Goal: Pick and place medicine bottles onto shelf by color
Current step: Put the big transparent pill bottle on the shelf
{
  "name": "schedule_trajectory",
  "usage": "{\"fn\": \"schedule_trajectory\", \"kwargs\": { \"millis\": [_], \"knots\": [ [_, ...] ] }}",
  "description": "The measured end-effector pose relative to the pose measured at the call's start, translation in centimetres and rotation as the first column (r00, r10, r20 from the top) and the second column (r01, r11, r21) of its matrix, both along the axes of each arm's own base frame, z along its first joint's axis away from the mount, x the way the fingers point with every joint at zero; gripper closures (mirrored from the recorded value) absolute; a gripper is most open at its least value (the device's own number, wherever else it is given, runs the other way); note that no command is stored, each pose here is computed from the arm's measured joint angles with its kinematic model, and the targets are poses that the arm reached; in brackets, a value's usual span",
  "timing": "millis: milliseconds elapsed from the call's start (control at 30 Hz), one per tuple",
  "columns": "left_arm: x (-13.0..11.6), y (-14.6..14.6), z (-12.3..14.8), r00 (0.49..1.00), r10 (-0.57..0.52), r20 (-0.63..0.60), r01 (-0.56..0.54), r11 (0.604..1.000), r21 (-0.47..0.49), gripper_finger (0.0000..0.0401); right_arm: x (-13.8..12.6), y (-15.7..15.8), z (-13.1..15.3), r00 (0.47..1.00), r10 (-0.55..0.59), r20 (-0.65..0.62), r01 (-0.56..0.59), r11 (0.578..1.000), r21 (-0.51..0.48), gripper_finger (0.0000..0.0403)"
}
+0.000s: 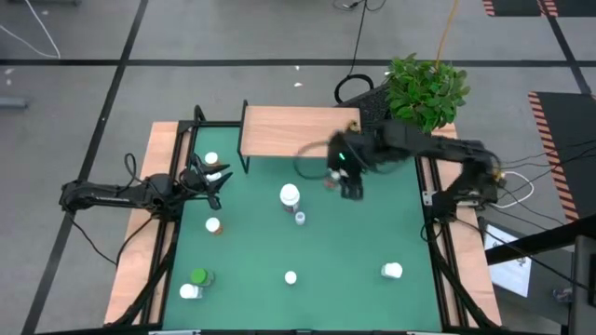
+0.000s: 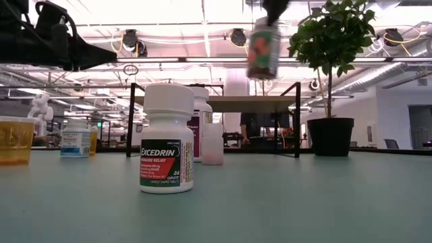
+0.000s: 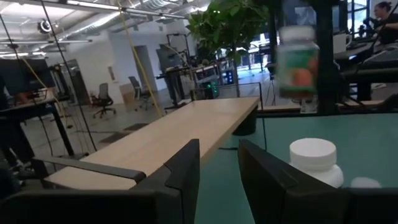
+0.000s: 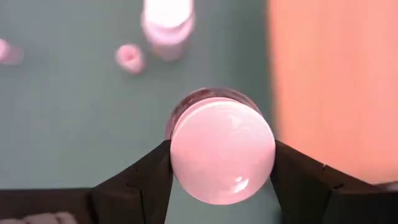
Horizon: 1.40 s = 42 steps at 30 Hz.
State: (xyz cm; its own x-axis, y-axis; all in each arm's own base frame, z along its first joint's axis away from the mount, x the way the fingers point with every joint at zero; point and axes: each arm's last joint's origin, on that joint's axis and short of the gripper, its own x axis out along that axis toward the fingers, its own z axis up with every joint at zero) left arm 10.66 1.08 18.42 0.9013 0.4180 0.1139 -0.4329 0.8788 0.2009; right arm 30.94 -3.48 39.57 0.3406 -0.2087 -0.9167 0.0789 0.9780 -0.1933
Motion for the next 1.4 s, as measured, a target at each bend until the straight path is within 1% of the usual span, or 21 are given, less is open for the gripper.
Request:
{"fn": "schedule_trajectory", "kwargs": {
  "millis": [67,167,233,267,433,467,533,600,767,867,967,1167,1333,1400],
  "knots": [
    [0.0,0.0,-0.1,1.000,-0.001,-0.004,0.001,1.000,-0.022,0.0288,0.7,-2.2,1.6,1.000,0.018,-0.015,-0.019,0.997,-0.081,0.0185],
    [0.0,0.0,-0.5,1.000,-0.004,-0.030,0.002,0.999,-0.047,0.0288,0.6,-6.5,3.5,1.000,-0.028,0.010,0.029,0.988,-0.153,0.0185],
    [0.1,0.0,-0.6,0.999,-0.003,-0.047,0.001,0.999,-0.047,0.0288,0.1,-9.7,3.4,0.996,-0.068,0.049,0.076,0.976,-0.202,0.0185],
    [0.1,0.0,-0.7,0.999,-0.003,-0.053,0.000,0.999,-0.046,0.0288,-0.4,-11.4,3.2,0.993,-0.098,0.062,0.109,0.972,-0.209,0.0185],
    [0.1,0.0,-0.7,0.999,0.003,-0.051,-0.006,0.999,-0.043,0.0288,-3.2,-18.3,1.0,0.961,-0.277,0.008,0.274,0.945,-0.178,0.0185],
    [0.1,0.0,-0.6,0.999,0.005,-0.051,-0.007,0.999,-0.043,0.0288,-3.7,-19.2,0.7,0.955,-0.295,0.006,0.293,0.944,-0.152,0.0185],
    [0.1,0.0,-0.6,0.999,0.007,-0.052,-0.008,0.999,-0.036,0.0288,-4.5,-20.5,0.3,0.952,-0.304,0.036,0.306,0.950,-0.067,0.0185],
    [0.1,0.1,-0.6,0.999,0.009,-0.053,-0.011,1.000,-0.023,0.0288,-5.2,-21.1,0.2,0.951,-0.305,0.055,0.306,0.952,-0.007,0.0185],
    [0.0,0.1,-0.5,0.998,0.026,-0.049,-0.027,1.000,-0.010,0.0288,-5.5,-21.5,-0.7,0.951,-0.308,0.020,0.308,0.951,0.022,0.0185],
    [0.0,0.2,-0.5,0.999,0.028,-0.042,-0.030,0.999,-0.027,0.0288,-5.4,-21.4,-1.6,0.960,-0.279,0.014,0.277,0.957,0.091,0.0185],
    [0.0,0.2,-0.5,0.999,0.027,-0.038,-0.029,0.999,-0.045,0.0288,-5.0,-21.3,-2.3,0.958,-0.287,0.001,0.286,0.955,0.074,0.0182],
    [0.0,0.2,-0.6,0.999,0.026,-0.045,-0.028,0.998,-0.050,0.0288,-4.6,-21.3,-2.6,0.954,-0.299,0.006,0.299,0.953,0.047,0.0134],
    [0.0,0.2,-0.6,0.999,0.026,-0.046,-0.028,0.998,-0.050,0.0288,-4.9,-20.8,-1.8,0.956,-0.290,0.042,0.290,0.957,0.017,0.0126],
    [0.0,0.2,-0.6,0.999,0.026,-0.046,-0.028,0.998,-0.049,0.0288,-5.1,-20.4,-0.8,0.955,-0.281,0.091,0.283,0.959,-0.007,0.0128]
  ]
}}
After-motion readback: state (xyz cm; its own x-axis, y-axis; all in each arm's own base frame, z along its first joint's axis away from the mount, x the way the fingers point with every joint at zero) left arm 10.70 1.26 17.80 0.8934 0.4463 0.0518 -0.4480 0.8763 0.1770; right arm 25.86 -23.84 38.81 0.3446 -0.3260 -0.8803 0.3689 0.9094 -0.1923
